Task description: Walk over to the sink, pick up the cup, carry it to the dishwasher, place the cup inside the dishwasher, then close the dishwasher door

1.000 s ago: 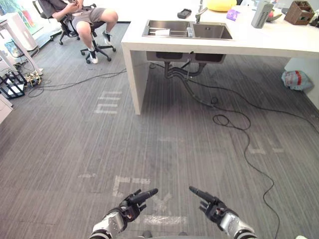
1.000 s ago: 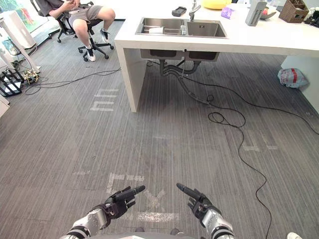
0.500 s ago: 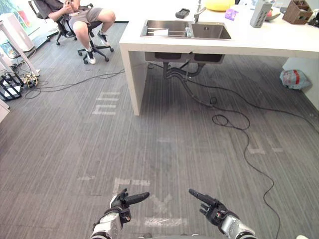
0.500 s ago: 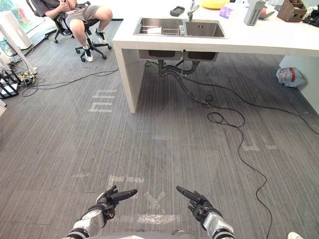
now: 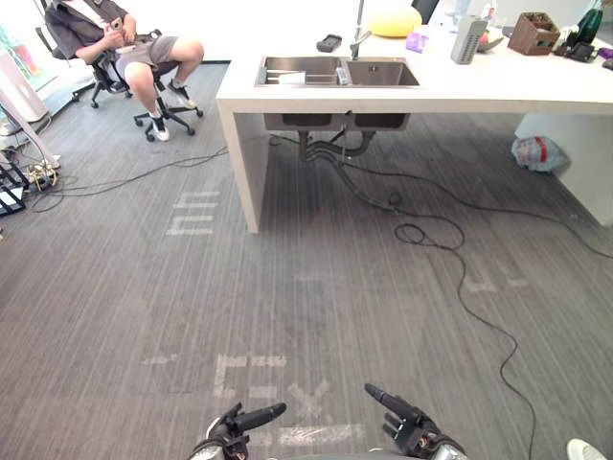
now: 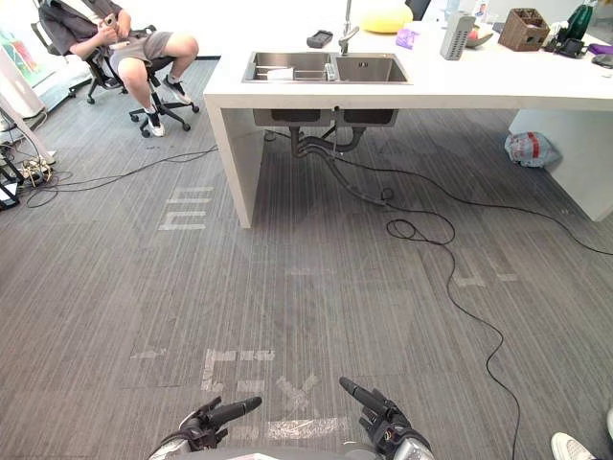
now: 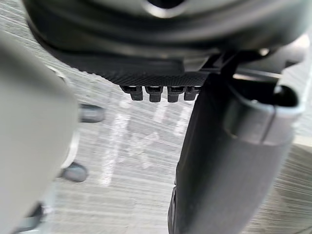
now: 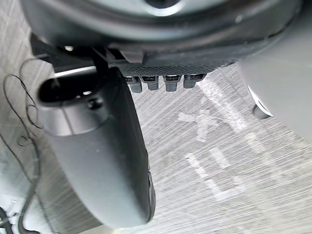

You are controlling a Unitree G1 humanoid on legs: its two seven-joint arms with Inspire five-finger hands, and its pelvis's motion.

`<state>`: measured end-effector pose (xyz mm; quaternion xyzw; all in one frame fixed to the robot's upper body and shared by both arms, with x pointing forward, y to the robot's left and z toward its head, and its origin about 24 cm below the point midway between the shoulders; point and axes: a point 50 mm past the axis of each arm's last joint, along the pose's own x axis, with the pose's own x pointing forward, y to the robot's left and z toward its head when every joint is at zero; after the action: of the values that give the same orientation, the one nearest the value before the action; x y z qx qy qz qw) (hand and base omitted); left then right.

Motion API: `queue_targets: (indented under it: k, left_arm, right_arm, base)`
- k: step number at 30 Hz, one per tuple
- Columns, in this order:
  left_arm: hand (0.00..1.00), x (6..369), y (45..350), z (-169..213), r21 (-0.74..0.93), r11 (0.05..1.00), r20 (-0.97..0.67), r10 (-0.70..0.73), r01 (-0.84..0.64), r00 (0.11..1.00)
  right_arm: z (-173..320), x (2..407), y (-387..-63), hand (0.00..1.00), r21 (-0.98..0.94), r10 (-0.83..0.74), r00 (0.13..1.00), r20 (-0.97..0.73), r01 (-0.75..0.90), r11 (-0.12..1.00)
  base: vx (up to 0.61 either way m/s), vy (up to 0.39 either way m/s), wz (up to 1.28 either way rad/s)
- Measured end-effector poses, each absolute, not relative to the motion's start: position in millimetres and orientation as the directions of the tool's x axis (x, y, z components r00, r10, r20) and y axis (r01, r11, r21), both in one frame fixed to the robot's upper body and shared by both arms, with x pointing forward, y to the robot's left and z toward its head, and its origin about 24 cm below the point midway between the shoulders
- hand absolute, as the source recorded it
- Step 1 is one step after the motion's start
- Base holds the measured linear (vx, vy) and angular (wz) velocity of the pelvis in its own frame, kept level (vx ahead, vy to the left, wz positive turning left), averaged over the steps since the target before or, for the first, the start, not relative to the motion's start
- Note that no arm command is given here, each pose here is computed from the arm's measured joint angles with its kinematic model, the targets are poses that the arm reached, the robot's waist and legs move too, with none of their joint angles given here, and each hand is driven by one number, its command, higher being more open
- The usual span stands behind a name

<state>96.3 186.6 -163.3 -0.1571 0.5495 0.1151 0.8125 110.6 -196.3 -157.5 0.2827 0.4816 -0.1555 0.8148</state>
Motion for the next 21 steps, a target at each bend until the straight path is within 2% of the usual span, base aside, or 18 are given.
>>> queue_targets:
  k: [5,8,13,17,21]
  left_arm:
    - [1.00,97.9,193.1,-164.6,-0.117,0.924,-0.941,0.015,-0.365,0.339]
    - [1.00,110.5,189.7,-161.6,-0.147,0.922,-0.932,-0.009,-0.358,0.361]
    - [1.00,136.5,178.7,-151.2,-0.229,0.911,-0.896,-0.060,-0.342,0.440]
    - [1.00,135.4,179.3,-151.1,-0.235,0.908,-0.902,-0.070,-0.348,0.426]
    - [1.00,118.9,178.9,-156.8,-0.236,0.899,-0.912,-0.073,-0.369,0.405]
  right_arm:
    - [-147.7,130.6,-211.4,1.00,0.337,-0.007,0.559,-0.829,0.510,0.791]
    - [-145.0,137.8,-212.6,1.00,0.340,-0.018,0.576,-0.817,0.507,0.792]
    - [-144.4,143.0,-206.0,1.00,0.349,-0.027,0.563,-0.826,0.548,0.761]
    - [-148.5,128.6,-205.8,1.00,0.337,-0.019,0.526,-0.850,0.572,0.748]
    - [-152.2,114.6,-208.8,1.00,0.327,-0.030,0.496,-0.868,0.616,0.717]
  base:
    - [-0.05,0.059,0.17]
    - [0.07,0.032,0.50]
    - [0.17,-0.086,0.31]
    - [0.35,-0.226,0.20]
    - [0.55,-0.308,0.25]
